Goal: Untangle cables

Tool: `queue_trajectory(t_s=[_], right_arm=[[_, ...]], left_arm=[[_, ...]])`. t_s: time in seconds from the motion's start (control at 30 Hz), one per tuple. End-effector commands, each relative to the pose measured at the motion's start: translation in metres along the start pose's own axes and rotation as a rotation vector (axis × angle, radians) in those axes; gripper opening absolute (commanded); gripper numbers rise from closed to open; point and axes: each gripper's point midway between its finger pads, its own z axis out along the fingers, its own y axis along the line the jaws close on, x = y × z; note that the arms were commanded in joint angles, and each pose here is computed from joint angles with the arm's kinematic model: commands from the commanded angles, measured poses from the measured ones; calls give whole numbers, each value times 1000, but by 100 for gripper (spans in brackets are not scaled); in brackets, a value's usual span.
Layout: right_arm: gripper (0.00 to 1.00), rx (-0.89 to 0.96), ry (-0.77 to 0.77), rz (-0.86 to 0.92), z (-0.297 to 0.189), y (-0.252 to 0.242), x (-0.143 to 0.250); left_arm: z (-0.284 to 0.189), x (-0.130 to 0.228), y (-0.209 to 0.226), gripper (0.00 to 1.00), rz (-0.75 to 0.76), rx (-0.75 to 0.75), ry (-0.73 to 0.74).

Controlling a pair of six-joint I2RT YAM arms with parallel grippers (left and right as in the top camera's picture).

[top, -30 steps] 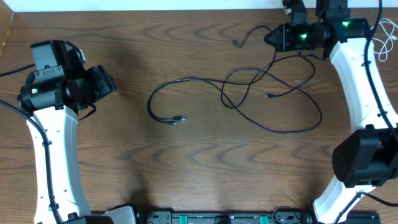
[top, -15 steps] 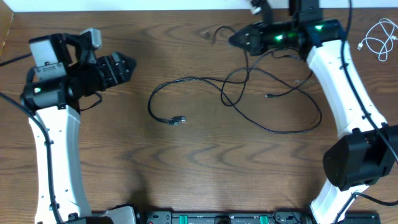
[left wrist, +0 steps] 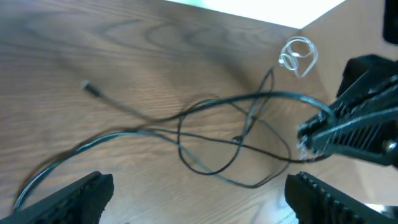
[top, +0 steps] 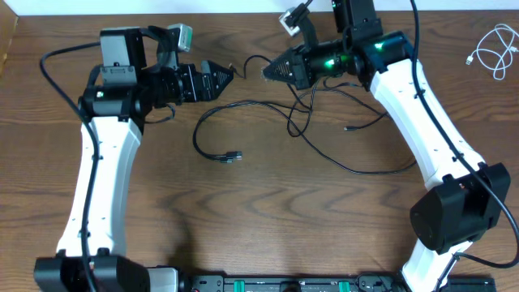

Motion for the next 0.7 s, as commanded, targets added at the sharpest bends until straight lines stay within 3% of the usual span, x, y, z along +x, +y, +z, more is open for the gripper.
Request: queue_trajectory(t_s=[0.0, 0.33, 0.67], right_arm=[[1, -49, 9, -13, 5, 15, 1], [1, -118, 17, -14, 6, 29, 2], [1, -158, 27, 2, 5, 35, 5]], left_arm=[[7, -2, -22, 94, 67, 173, 9], [28, 3, -40, 95, 162, 543, 34], [39, 0, -31, 94, 181, 551, 23]])
